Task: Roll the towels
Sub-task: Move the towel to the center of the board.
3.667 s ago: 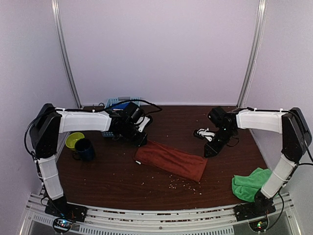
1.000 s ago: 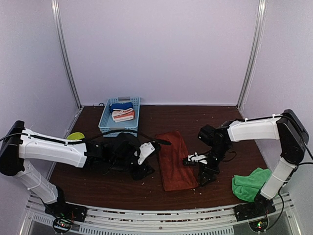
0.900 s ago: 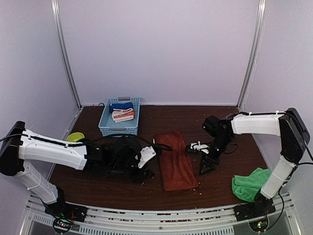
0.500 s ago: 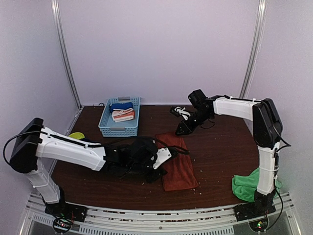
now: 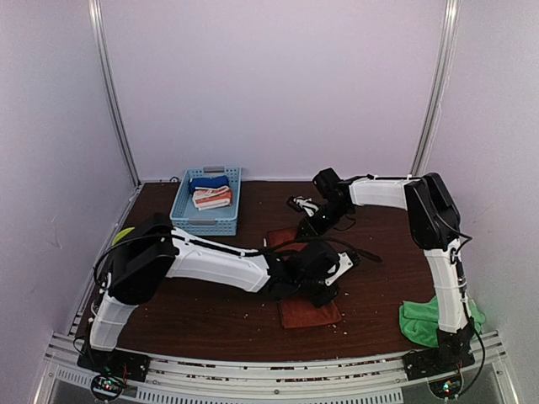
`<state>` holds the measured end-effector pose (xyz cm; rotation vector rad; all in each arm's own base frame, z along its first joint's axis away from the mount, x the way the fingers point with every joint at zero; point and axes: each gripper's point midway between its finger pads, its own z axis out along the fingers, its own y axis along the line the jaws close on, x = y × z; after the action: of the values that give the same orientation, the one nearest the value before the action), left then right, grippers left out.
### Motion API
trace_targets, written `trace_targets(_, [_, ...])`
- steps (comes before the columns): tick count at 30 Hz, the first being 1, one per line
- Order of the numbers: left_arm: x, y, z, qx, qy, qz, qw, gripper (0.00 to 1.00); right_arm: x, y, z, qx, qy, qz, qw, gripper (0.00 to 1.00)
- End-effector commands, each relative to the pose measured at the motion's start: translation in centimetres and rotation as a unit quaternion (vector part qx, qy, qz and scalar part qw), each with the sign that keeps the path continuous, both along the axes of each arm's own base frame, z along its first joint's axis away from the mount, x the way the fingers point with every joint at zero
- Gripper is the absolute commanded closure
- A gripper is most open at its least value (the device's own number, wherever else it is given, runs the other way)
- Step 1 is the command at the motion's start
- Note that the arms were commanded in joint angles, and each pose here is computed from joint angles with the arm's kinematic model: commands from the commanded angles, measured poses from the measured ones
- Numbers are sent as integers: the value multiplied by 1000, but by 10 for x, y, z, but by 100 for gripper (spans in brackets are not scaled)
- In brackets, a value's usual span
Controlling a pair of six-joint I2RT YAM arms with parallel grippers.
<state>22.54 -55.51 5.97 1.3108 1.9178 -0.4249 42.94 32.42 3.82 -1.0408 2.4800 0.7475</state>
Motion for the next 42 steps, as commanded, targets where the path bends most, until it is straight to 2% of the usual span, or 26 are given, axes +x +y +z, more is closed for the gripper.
trace_targets(1, [-9, 4, -38, 31, 28, -9, 999, 69, 11, -1, -2, 0, -12, -10, 1000, 75])
trace_targets(5, [-24, -9, -50, 6, 52, -32, 998, 70, 23, -5, -1, -3, -23, -29, 999, 75])
trace_targets(9, [-44, -27, -43, -12, 47, -60, 997, 70, 34, -7, 0, 2, -29, -43, 999, 74])
trace_targets(16, [-38, -42, -15, -35, 20, -62, 997, 68, 31, 4, 10, 26, -14, -20, 999, 72])
trace_targets(19, [-27, -37, 15, -43, -21, -47, 998, 60, 32, 5, 43, 45, -31, -10, 998, 69])
trace_targets(22, [-21, -25, 64, -66, -70, -41, 994, 53, 34, -5, 92, 71, -63, -11, 995, 65])
trace_targets(24, [-25, -14, 87, -71, -88, -51, 992, 50, 35, -17, 125, 80, -91, -20, 992, 63])
trace_targets(27, [-40, 12, 96, -53, -89, -84, 991, 46, 26, -40, 159, 83, -113, -33, 990, 60])
trace_targets(29, [-49, 33, 89, -29, -80, -94, 992, 27, 9, -57, 164, 77, -113, -32, 990, 59])
trace_targets(30, [-53, 44, 84, -18, -74, -95, 993, 25, 0, -65, 163, 75, -112, -33, 990, 59])
trace_targets(32, [-63, 62, 70, 3, -62, -106, 992, 26, -19, -77, 156, 75, -112, -36, 990, 58])
trace_targets(35, [-80, 76, 48, 36, -47, -138, 989, 34, -41, -96, 150, 69, -129, -50, 988, 57])
trace_targets(38, [-94, 75, 33, 52, -30, -169, 984, 43, -42, -115, 138, 65, -149, -89, 983, 52])
trace_targets(42, [-100, 69, 6, 79, -19, -191, 978, 45, -41, -125, 124, 71, -126, -100, 984, 51])
